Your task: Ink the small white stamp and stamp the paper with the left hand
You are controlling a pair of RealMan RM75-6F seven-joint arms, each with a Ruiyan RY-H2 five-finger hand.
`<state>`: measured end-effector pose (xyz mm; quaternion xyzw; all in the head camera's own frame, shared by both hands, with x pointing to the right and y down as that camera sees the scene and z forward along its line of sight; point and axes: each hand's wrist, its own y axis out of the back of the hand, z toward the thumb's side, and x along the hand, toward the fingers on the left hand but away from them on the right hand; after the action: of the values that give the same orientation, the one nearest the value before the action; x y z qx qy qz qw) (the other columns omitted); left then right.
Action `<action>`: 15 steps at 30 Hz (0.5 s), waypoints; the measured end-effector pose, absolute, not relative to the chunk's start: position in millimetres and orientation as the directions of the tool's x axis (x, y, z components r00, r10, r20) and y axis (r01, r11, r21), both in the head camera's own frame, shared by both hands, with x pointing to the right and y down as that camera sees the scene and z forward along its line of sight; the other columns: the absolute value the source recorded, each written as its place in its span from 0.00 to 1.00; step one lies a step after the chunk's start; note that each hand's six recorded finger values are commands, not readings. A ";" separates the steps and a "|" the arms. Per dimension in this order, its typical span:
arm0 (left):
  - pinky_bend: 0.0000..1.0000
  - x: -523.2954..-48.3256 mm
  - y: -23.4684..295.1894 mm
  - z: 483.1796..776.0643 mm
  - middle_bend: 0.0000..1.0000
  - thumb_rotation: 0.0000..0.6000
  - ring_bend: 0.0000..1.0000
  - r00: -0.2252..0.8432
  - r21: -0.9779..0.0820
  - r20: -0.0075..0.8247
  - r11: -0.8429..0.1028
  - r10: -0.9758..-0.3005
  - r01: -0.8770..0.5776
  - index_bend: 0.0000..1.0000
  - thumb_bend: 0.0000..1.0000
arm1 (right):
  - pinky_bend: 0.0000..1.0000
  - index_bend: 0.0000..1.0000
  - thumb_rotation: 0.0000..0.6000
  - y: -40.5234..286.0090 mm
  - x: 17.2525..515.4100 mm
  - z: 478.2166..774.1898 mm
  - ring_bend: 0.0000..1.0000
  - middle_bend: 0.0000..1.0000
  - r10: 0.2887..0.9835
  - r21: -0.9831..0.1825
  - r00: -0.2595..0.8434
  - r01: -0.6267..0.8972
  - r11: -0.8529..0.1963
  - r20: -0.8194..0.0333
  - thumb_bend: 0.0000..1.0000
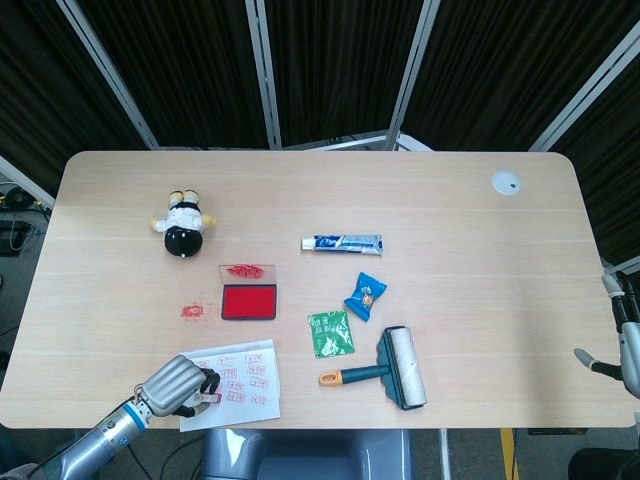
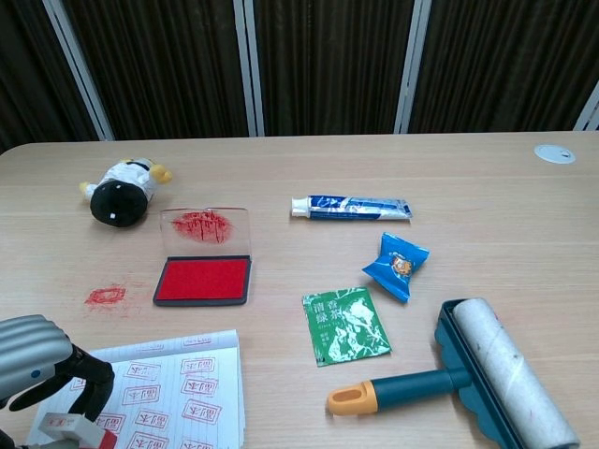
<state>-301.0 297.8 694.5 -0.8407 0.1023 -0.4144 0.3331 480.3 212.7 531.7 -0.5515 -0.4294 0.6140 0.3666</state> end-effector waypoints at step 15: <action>0.83 -303.8 300.0 704.5 0.58 1.00 0.77 0.620 -0.634 0.652 -0.762 -0.436 0.132 0.62 0.36 | 0.00 0.00 1.00 212.6 481.2 533.0 0.00 0.00 0.922 -0.931 -0.126 0.021 -0.366 -0.365 0.00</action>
<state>-303.8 300.0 704.5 -0.8361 0.0909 -0.4264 0.3330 481.2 212.6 533.0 -0.5506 -0.4282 0.6161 0.3658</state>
